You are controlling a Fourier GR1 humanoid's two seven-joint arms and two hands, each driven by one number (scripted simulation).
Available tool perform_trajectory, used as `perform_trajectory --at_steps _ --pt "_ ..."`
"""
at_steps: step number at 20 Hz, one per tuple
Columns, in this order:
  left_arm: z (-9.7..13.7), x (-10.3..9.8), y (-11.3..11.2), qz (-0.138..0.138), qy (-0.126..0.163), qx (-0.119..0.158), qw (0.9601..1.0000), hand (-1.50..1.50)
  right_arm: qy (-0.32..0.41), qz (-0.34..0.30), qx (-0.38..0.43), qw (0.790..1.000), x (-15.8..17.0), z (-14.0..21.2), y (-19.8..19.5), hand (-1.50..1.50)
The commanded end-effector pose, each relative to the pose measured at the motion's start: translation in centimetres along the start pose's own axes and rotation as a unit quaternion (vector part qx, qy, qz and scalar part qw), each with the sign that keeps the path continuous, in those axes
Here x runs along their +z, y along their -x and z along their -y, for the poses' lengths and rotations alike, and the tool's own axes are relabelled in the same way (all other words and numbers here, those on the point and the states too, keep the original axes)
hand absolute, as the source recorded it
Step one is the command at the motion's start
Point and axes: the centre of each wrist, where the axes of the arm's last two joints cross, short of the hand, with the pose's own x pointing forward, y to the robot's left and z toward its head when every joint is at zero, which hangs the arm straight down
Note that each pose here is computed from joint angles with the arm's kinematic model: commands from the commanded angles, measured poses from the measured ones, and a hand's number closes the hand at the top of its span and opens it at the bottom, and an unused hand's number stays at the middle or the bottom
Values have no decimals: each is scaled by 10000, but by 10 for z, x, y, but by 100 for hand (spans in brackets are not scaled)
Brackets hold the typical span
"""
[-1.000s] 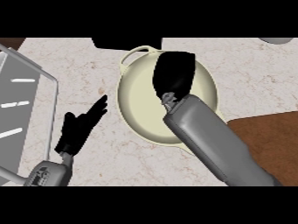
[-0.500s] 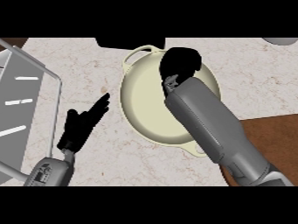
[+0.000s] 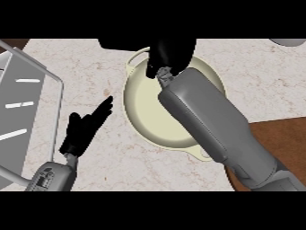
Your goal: Pick the lemon from the cutting board and place it in the pot
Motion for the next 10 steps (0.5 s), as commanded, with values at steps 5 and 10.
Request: perform_trajectory --at_steps 5,10 --pt "-17 5 12 -103 -222 78 9997 0 1614 -147 -1823 9698 12 36 -30 -150" --pt "-12 12 16 -138 -396 139 9990 0 1727 43 -2318 9573 31 32 -17 -150"
